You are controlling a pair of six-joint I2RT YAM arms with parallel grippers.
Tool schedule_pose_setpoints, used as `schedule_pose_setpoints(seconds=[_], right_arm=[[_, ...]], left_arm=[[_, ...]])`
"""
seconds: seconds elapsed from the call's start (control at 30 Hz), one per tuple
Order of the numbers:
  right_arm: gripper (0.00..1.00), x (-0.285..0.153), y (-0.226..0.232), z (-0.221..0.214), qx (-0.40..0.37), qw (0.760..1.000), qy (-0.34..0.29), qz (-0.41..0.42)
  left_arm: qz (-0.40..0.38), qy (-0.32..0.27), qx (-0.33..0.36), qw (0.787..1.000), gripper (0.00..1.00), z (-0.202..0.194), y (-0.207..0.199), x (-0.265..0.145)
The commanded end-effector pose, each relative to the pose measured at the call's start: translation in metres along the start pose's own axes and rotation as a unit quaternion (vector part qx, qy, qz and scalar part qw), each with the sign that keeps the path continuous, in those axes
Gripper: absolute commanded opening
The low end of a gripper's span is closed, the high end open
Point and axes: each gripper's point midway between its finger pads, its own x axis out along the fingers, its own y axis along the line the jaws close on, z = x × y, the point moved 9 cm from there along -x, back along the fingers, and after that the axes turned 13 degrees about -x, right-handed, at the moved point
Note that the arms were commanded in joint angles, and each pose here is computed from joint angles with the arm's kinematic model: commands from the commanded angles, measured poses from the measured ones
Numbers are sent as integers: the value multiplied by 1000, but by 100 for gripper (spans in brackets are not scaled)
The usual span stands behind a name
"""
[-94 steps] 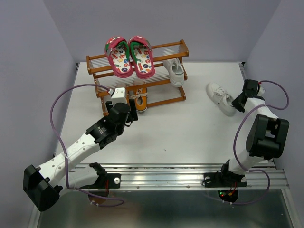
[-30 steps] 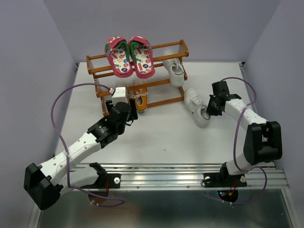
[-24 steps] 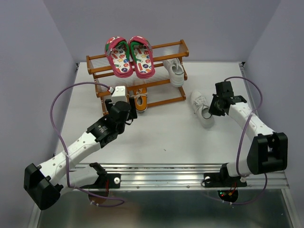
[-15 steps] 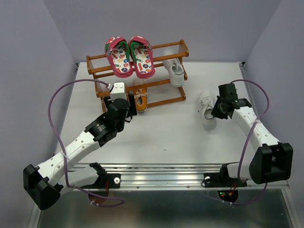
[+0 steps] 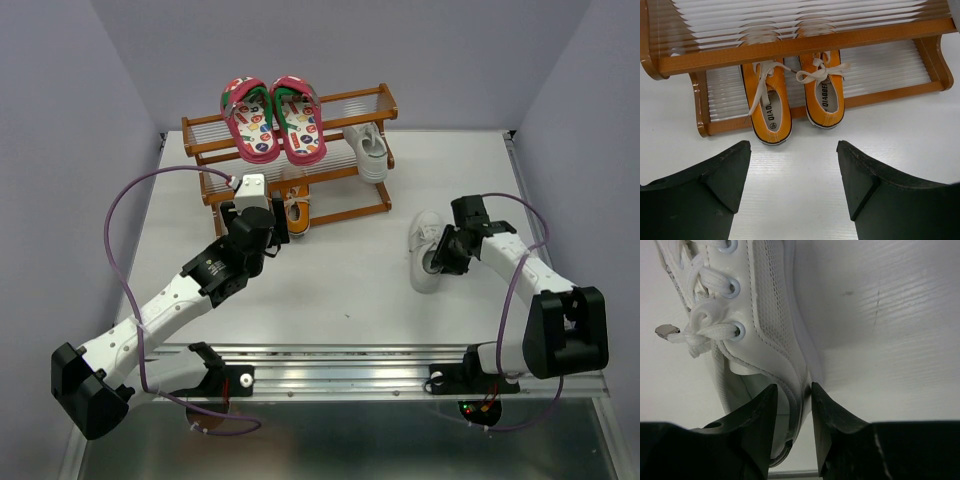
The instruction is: Place and organize the shoes onto the shoe shelf
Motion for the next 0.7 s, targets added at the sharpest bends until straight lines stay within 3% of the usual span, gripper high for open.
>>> schedule_pose_setpoints(seconds=[0.0, 0.1, 0.13, 0.17, 0.23, 0.67], right_arm=[[39, 5, 2, 9, -19, 1000, -12, 7], [34, 10, 2, 6, -20, 1000, -6, 13], [19, 10, 2, 6, -20, 1000, -7, 13], [10, 8, 2, 7, -19, 1000, -11, 13], [1, -2, 2, 12, -20, 999, -25, 9], [1, -123, 1, 68, -68, 983, -168, -30]], left_arm=[[-13, -23, -16, 1000, 81, 14, -8, -2], [-14, -25, -19, 999, 81, 16, -9, -2], [-13, -25, -18, 999, 81, 15, -9, -2], [-13, -25, -17, 999, 81, 16, -9, -2], [-13, -28, -17, 999, 81, 18, -9, -2], [-37, -64, -39, 996, 83, 52, -16, -20]])
